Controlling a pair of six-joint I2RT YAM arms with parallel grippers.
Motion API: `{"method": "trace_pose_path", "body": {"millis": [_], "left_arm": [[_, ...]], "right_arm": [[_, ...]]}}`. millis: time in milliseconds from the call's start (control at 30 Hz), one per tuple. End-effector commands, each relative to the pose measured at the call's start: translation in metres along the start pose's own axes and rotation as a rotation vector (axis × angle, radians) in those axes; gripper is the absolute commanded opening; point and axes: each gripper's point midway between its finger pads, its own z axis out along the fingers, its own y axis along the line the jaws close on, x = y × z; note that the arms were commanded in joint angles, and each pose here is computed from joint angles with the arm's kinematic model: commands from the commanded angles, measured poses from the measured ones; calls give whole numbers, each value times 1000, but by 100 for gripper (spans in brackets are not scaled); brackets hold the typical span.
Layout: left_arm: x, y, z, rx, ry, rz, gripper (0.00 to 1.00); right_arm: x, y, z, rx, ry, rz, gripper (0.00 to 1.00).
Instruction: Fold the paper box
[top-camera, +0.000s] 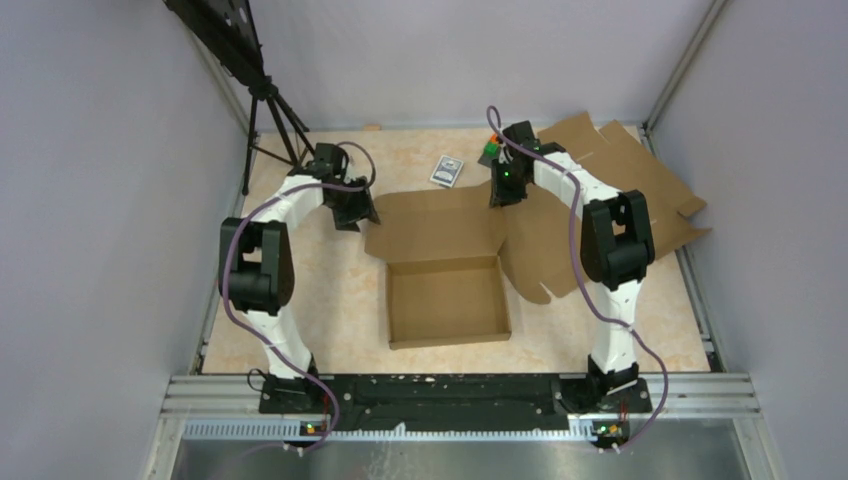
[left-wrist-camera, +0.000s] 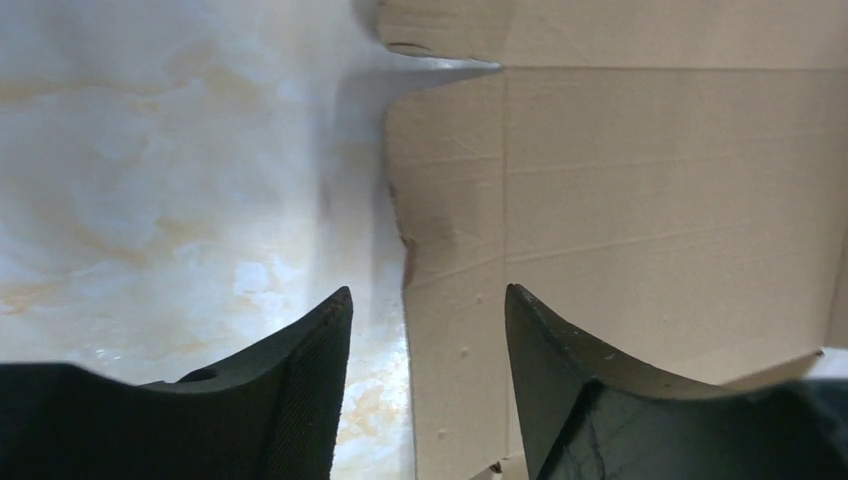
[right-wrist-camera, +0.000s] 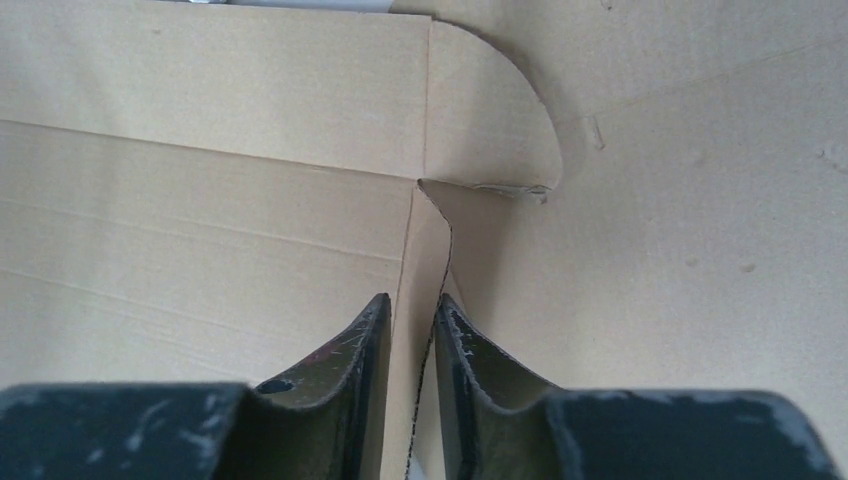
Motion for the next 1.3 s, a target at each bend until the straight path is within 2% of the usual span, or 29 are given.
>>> {"method": "trace_pose_path", "body": {"millis": [0,167,400,500,667,767,833,933,1267], "left_arm": [[-3,-27,-2,139,2,3,56],[-7,-36,-2,185,-3,-11,38],[-6,-50,-1,231,6,-6,35],[-6,-57,-1,229,-1,13,31],[-4,-64,3,97,3,91,29],[-3,-65,7,38,4,124,26],[-2,-69,10,10,6,148,18],[0,-73,15,-29,18,177,0],[12,-86,27,-121,30,240,0]], "right_arm": [[-15,14,-11,-48,-54,-9,21],[-16,15,-15,-51,-61,-10,16],[-16,22,-17,-66,-65,-18,12],[-17,21,-16,-25,-73,-31,12],[-16,17,-15,65,-64,-77,12],[-15,18,-15,75,-61,-88,5],[-15,22,-16,77,-67,-102,0],[-16,25,-18,120,-78,-126,0],[-8,36,-9,205,-76,-185,0]]}}
